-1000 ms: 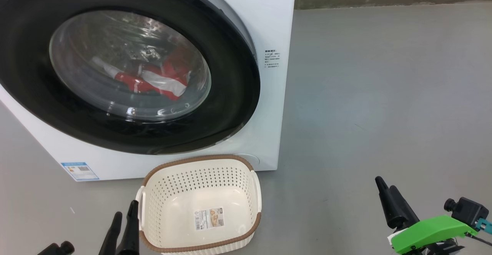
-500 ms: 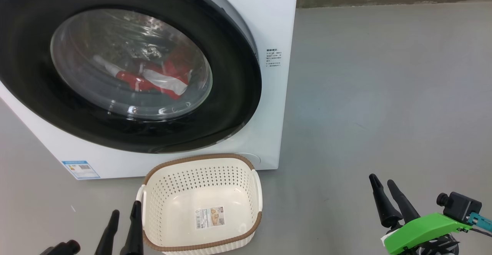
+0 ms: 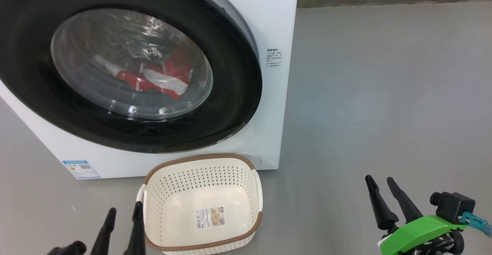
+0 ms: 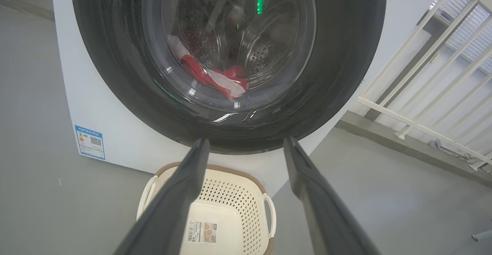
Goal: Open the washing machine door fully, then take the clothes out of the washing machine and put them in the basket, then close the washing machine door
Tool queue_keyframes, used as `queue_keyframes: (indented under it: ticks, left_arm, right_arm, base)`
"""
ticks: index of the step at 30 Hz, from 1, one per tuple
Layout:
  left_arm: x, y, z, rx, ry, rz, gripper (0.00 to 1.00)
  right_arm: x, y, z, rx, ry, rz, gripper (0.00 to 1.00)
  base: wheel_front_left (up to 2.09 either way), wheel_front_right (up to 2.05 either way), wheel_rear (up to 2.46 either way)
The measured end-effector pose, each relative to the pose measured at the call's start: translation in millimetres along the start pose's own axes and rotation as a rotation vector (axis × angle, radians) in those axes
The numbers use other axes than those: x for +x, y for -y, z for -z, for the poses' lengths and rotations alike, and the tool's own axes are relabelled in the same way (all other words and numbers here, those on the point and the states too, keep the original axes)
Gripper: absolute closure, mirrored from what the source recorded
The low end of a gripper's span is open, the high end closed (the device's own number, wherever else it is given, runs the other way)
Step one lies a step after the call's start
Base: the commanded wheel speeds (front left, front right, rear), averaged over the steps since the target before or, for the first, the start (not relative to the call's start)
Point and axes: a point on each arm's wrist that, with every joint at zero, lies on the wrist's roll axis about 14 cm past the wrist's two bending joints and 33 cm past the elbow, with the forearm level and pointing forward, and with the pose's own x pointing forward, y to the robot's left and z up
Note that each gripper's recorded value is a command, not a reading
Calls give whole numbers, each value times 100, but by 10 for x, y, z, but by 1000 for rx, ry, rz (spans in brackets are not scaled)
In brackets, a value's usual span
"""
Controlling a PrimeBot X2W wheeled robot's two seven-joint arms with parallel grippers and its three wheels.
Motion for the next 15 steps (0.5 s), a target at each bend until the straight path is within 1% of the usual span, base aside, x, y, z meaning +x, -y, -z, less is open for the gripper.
queue_keyframes:
  ticks: [15]
  left_arm:
    - [-45, 48, -66, 181, 40, 23, 0]
  right_arm:
    - [3, -53, -51, -138, 28, -30, 0]
  base:
    - [0, 0, 0]
